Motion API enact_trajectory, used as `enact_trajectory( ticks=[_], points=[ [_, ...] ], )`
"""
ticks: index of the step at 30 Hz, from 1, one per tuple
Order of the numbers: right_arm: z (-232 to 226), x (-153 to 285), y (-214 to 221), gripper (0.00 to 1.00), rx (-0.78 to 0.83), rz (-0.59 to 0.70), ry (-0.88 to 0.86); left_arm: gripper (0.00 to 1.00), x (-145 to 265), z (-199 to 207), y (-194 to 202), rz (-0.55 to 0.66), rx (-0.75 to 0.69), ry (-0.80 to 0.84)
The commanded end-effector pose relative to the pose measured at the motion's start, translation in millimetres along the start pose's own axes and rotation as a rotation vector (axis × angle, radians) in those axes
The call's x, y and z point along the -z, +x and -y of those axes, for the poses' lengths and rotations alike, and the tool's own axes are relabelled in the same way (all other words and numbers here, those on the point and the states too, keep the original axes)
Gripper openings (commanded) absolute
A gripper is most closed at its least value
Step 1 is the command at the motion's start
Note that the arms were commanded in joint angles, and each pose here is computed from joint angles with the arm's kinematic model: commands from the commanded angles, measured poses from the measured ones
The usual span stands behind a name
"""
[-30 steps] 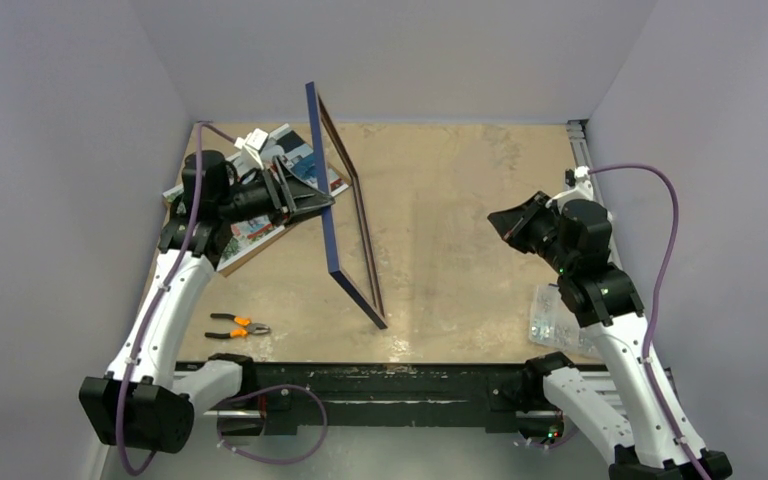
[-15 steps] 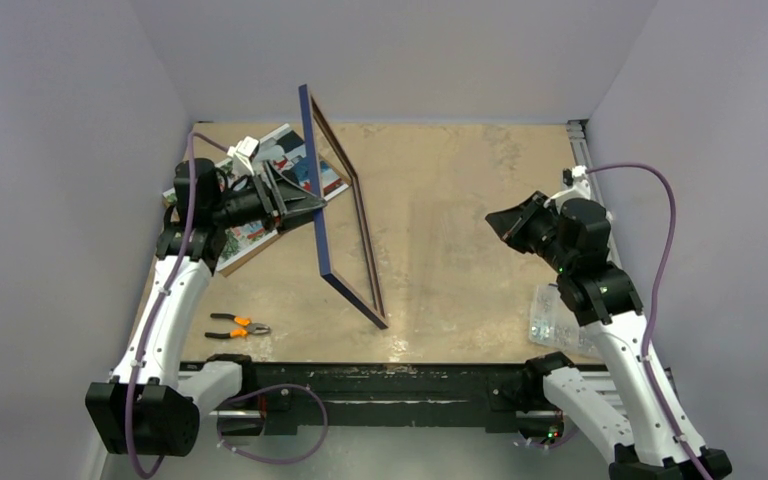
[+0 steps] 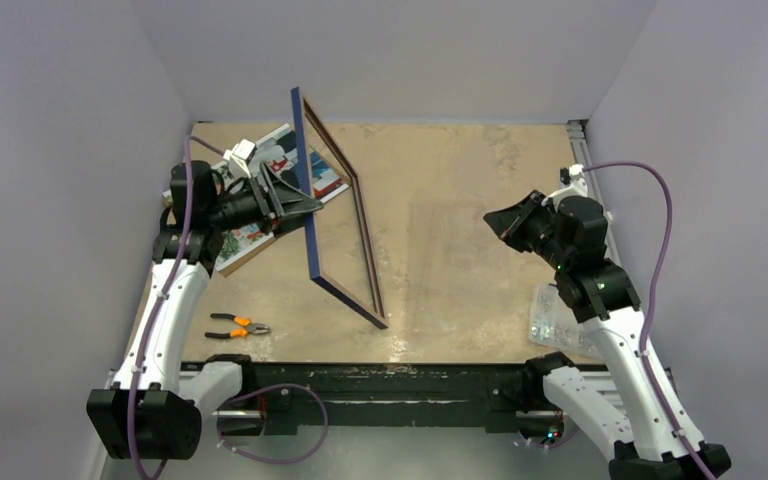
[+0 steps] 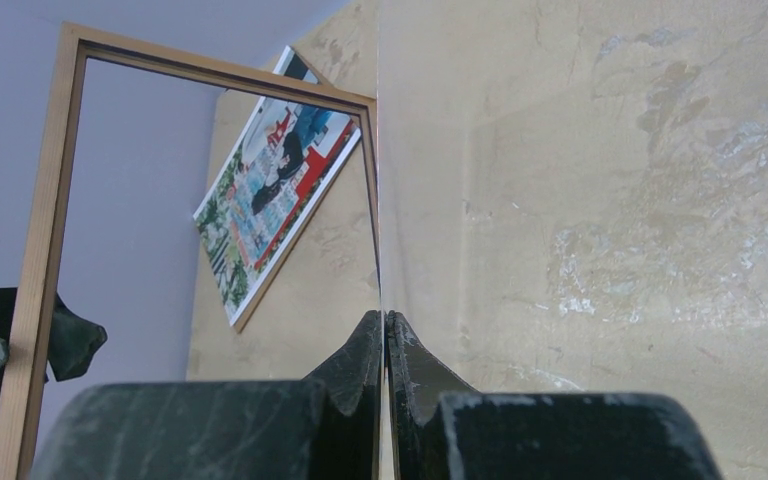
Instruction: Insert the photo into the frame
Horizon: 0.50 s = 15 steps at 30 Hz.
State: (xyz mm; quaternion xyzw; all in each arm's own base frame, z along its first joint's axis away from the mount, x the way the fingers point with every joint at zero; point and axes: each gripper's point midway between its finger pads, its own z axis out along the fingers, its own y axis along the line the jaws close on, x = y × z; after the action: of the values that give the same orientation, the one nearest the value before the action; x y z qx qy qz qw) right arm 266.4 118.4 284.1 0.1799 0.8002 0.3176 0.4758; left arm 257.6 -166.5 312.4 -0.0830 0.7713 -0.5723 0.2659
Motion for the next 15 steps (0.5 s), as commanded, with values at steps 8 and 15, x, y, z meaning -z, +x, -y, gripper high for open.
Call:
enact_trajectory(
  ticks=[8, 15],
  points=[
    [-18.2, 0.1, -8.8, 0.00, -0.012, 0.025, -0.074, 0.65, 15.8, 30.9, -9.9, 0.038, -0.115, 0.032],
    [-22.7, 1.7, -11.0, 0.00, -0.010, 0.021, -0.082, 0.41, 28.2, -21.1, -10.7, 0.059, -0.148, -0.288]
  ],
)
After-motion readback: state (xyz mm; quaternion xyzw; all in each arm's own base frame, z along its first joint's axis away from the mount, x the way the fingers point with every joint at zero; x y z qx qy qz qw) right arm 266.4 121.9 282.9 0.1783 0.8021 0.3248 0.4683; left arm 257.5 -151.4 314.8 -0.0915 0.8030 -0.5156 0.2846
